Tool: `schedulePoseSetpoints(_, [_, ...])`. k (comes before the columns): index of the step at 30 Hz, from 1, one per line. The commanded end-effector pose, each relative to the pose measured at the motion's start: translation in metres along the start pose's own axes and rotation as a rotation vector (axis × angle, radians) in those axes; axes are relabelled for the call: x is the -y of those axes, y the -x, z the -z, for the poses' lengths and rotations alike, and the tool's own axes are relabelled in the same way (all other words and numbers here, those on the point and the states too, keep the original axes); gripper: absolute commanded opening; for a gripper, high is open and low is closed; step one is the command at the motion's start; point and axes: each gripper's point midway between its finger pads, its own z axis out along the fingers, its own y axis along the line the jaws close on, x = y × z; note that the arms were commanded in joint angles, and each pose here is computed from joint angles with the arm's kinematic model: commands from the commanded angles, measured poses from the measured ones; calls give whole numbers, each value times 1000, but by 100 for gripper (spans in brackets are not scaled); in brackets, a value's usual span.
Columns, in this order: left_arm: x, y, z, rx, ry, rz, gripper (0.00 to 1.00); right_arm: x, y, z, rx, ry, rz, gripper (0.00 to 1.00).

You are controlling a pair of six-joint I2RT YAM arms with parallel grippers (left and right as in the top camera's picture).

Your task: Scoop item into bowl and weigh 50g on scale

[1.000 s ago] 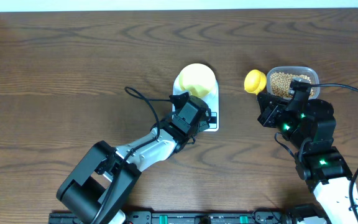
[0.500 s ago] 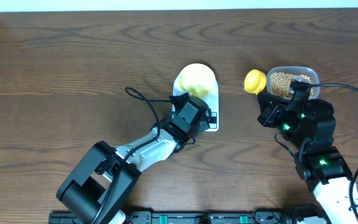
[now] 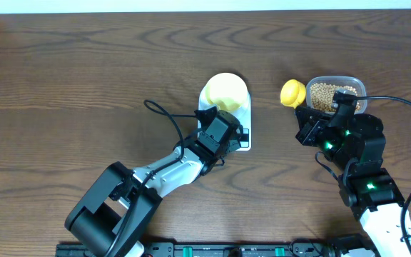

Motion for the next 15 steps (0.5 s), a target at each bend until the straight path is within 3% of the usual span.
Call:
schedulePoseSetpoints(1, [5,6,10,19,-14,-7,7,-6,7,1,18,10,24,1])
schedulePoseSetpoints(8, [24,23,61,73,-76,-56,7,-8,5,1,10,21,24,1])
schedulePoseSetpoints(15, [-24,30,109,74,78,-16,7,-9,0,1,-15,31,33,1])
